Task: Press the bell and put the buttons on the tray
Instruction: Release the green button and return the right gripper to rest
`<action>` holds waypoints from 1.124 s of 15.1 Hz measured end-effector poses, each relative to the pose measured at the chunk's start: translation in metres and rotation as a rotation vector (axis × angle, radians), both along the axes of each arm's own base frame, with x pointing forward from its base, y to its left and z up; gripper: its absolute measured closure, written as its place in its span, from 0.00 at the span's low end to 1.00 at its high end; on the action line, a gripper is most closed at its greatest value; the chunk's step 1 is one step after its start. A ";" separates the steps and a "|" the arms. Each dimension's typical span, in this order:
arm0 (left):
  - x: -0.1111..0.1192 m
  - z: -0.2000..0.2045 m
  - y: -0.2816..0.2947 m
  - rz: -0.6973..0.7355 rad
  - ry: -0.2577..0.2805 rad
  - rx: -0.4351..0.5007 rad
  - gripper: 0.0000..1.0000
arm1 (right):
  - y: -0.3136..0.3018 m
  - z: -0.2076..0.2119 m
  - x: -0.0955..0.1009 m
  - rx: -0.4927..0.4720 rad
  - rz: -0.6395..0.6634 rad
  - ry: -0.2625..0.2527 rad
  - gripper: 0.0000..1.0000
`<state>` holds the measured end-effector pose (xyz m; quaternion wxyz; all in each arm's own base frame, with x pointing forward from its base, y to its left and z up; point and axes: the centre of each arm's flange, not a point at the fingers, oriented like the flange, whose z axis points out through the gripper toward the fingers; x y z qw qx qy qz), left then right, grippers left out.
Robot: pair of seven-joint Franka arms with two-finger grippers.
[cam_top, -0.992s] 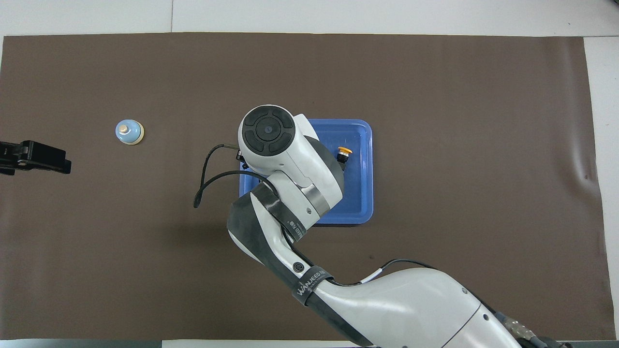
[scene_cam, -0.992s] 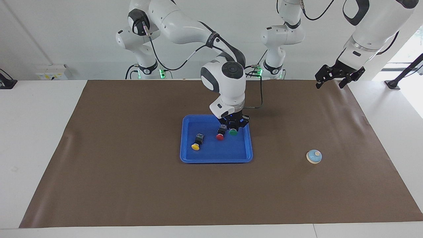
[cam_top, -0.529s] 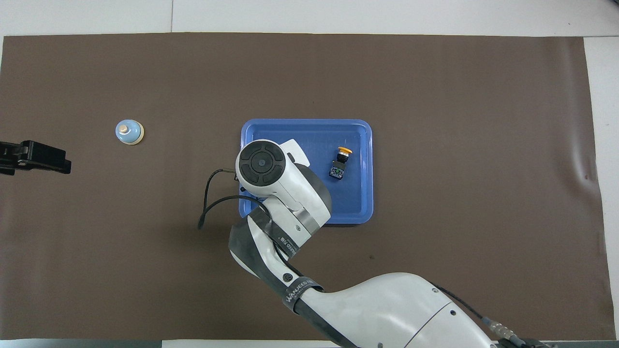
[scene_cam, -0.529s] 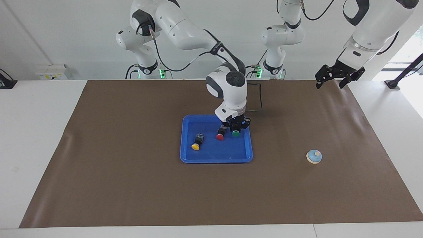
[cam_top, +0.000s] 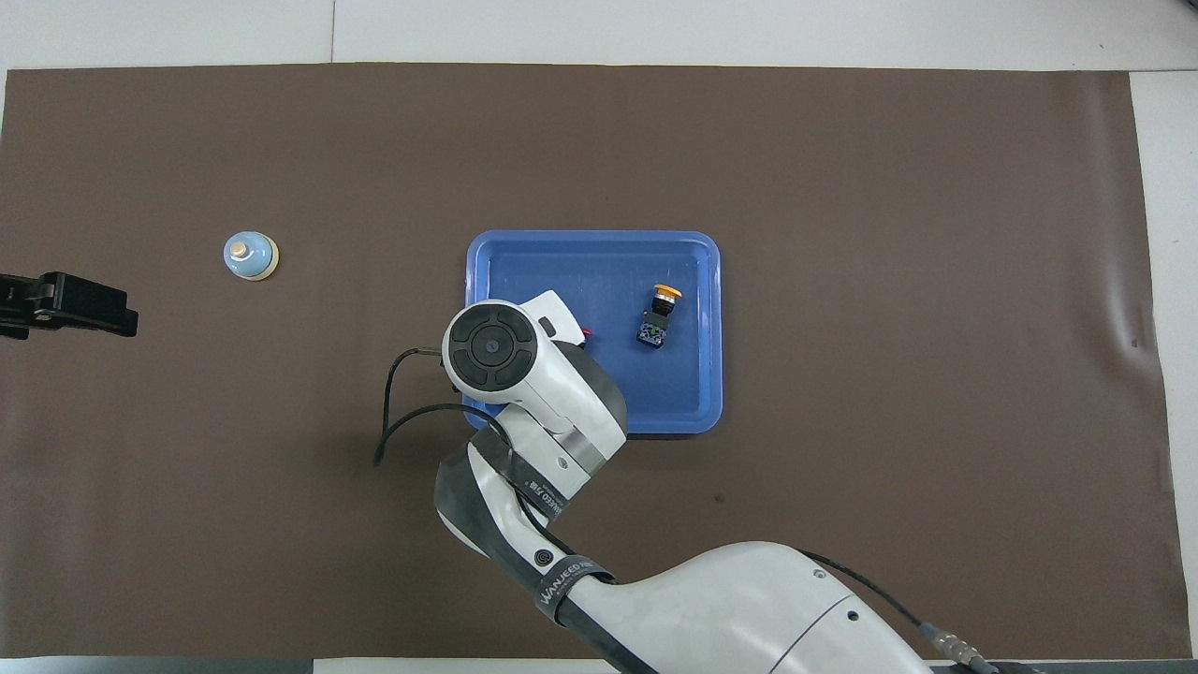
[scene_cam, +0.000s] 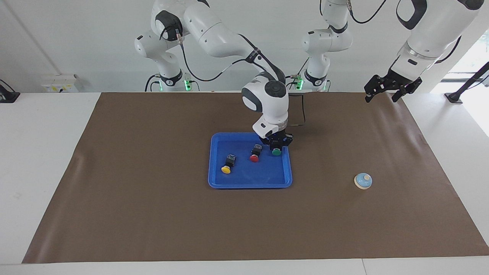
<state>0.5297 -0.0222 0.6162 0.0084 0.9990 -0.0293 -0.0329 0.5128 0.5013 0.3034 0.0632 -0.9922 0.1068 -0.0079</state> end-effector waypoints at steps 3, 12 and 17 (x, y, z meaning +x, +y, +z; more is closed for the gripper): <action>0.000 0.000 0.000 0.000 0.000 0.000 0.00 | -0.001 0.000 0.000 0.000 -0.030 0.004 0.13; 0.000 0.000 0.000 0.000 0.000 0.000 0.00 | -0.082 0.092 0.063 -0.070 -0.181 0.038 0.00; 0.000 0.000 0.000 0.000 0.000 0.000 0.00 | -0.196 0.140 0.113 -0.085 -0.194 0.053 0.00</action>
